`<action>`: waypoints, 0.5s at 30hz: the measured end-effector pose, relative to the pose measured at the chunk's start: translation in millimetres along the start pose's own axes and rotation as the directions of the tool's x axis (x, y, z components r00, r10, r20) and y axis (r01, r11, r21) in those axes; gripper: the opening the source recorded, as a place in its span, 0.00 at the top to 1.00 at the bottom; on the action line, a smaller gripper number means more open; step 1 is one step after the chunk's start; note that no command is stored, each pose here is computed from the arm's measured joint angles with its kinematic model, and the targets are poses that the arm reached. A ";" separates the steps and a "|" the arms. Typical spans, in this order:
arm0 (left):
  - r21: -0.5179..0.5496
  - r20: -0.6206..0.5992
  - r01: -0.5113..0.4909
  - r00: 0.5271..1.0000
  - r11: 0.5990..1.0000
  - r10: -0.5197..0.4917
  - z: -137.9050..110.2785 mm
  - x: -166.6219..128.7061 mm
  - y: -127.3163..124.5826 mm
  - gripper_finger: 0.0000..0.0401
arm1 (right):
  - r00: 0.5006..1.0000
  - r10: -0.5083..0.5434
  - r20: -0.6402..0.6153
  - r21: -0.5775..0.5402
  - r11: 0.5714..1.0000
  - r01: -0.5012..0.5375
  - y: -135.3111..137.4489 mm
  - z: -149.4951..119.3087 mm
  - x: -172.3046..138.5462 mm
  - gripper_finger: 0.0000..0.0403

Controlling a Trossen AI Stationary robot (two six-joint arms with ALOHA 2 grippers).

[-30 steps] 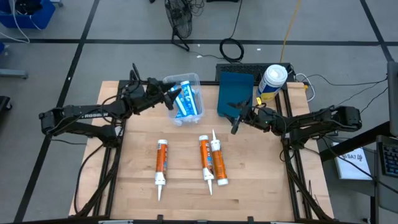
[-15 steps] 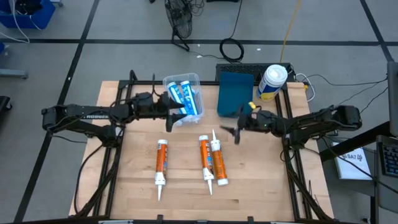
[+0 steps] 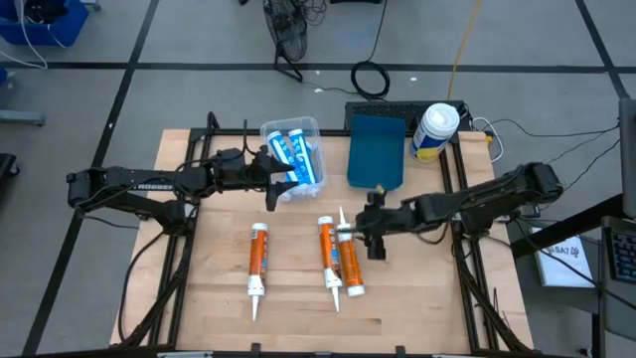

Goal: Pick & place silicon tubes, Sealant and Lysol wipes
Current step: Put the right orange sealant into the blue bin

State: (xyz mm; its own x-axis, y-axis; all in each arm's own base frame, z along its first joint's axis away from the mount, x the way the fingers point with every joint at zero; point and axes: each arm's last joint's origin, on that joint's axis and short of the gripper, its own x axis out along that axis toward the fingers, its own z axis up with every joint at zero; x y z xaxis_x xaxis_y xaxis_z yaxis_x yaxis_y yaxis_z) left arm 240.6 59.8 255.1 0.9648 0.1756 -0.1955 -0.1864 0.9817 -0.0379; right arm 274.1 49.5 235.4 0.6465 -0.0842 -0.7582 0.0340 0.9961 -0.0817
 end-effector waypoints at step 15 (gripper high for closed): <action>-0.001 0.018 0.001 1.000 1.000 -0.001 1.8 0.0 -0.1 0.42 | 0.959 0.093 -0.268 0.424 0.905 0.031 59.9 25.9 57.3 0.42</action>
State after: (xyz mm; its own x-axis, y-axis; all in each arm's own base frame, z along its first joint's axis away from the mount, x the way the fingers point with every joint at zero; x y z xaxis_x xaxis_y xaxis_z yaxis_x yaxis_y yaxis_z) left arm 240.9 59.9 256.8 0.9682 0.1762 -0.1777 -0.1858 0.9818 -0.0387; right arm 332.9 105.1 203.9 0.4188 0.0043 -0.9081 0.3739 0.9105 0.1768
